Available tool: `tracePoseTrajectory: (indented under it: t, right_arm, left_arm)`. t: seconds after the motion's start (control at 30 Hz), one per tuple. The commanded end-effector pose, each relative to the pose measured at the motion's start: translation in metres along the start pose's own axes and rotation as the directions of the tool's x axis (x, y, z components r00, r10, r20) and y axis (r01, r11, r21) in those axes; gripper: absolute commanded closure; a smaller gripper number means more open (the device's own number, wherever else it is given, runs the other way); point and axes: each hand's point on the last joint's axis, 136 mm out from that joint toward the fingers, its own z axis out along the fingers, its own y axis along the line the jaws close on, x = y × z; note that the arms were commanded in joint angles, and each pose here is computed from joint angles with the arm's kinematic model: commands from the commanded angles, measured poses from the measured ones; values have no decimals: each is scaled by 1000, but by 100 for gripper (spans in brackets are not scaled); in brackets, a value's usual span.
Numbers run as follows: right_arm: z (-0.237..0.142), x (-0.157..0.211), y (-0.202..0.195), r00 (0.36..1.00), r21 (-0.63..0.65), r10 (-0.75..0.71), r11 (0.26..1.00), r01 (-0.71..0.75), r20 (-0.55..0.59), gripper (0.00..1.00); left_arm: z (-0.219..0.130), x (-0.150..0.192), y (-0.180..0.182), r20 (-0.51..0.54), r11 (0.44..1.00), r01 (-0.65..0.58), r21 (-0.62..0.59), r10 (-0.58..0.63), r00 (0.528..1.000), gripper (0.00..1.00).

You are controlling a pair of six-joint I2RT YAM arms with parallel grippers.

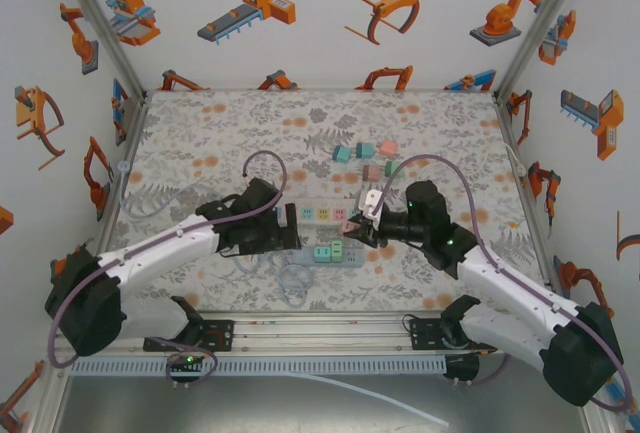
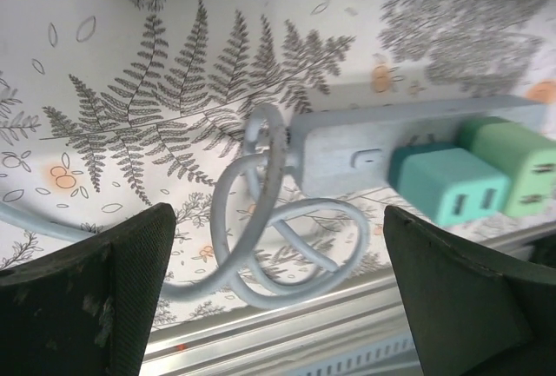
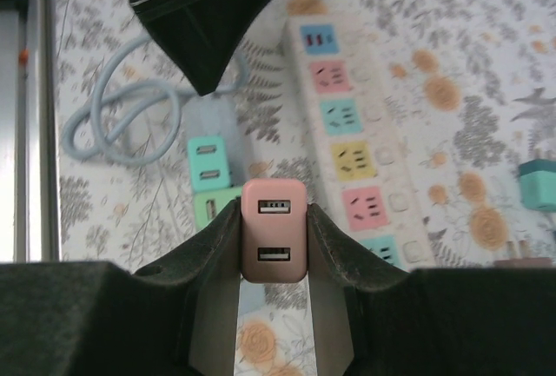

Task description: Pull the plug off the socket

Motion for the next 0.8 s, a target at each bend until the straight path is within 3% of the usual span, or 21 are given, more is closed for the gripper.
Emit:
tracePoseTrajectory:
  t: [0.0, 0.17, 0.4, 0.57, 0.63, 0.77]
  right_arm:
    - [-8, -42, -34, 991, 137, 34, 989, -52, 129, 83]
    - [-11, -58, -82, 961, 265, 181, 935, -235, 211, 84]
    - [-5, -53, -149, 867, 383, 370, 788, -483, 333, 85]
    - [5, -24, -202, 752, 468, 513, 588, -660, 415, 91]
    - [6, -8, -225, 676, 490, 564, 469, -735, 474, 93]
    - [14, 28, -258, 539, 488, 634, 277, -828, 554, 95]
  left_arm:
    - [-33, -21, -13, 63, 996, -13, 90, 7, 998, 3]
    - [-88, -48, -46, 224, 946, -182, 268, 123, 967, 3]
    - [-150, -56, -83, 392, 823, -385, 417, 220, 894, 3]
    - [-174, -51, -102, 443, 734, -454, 504, 232, 866, 3]
    - [-180, -49, -106, 451, 708, -470, 527, 235, 861, 3]
    - [-185, -48, -109, 456, 695, -479, 536, 240, 857, 3]
